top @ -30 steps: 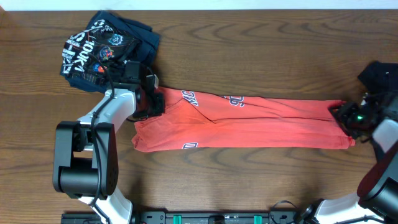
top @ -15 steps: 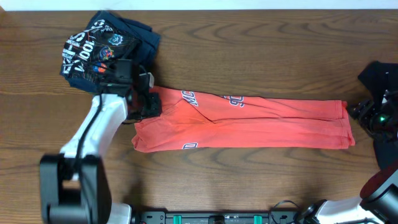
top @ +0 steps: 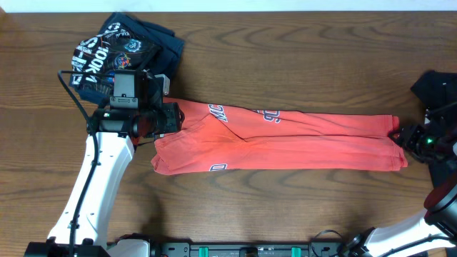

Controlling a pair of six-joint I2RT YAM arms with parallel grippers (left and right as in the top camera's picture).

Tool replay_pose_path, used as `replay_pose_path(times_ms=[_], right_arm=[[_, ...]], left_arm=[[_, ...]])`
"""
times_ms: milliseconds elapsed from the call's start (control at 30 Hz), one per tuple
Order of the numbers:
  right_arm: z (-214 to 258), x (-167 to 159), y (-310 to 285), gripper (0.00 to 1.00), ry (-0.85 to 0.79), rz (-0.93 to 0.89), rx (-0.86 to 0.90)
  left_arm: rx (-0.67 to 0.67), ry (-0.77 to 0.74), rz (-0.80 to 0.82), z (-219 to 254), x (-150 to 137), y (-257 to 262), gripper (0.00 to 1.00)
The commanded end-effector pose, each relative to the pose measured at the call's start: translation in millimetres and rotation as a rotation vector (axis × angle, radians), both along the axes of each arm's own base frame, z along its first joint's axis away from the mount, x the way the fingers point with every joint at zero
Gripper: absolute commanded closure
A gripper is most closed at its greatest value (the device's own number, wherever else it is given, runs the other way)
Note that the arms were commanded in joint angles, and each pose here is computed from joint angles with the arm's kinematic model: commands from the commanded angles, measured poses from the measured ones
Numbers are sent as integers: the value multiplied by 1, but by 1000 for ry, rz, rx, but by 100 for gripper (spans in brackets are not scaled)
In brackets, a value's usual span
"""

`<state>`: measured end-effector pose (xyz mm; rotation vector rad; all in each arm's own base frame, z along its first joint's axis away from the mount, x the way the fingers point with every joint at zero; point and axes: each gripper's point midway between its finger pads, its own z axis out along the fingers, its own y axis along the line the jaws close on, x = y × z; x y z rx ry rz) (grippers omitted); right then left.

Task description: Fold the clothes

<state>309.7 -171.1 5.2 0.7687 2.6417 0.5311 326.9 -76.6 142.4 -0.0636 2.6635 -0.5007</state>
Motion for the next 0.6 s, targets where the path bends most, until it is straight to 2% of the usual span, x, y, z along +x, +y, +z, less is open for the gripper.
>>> replay_pose_path(times_ms=[0,300,367,400,433,567], right_arm=[[-20,-15,19,55,69,32,70],[-22,-22,20,71,106,27,75],[-19,-18,15,83,100,2,73],[-17,-15,12,95,97,-15,72],[-13,-13,8,99,104,-39,70],[4,-14,-12,99,166,-79,8]], left_arm=[[-7,-14,-2,6,3,0,57],[-7,-18,-2,6,4,0,57],[0,-17,2,6,4,1,57],[0,-17,2,6,4,1,57],[0,-17,2,6,4,1,57],[0,-18,2,6,4,1,57]])
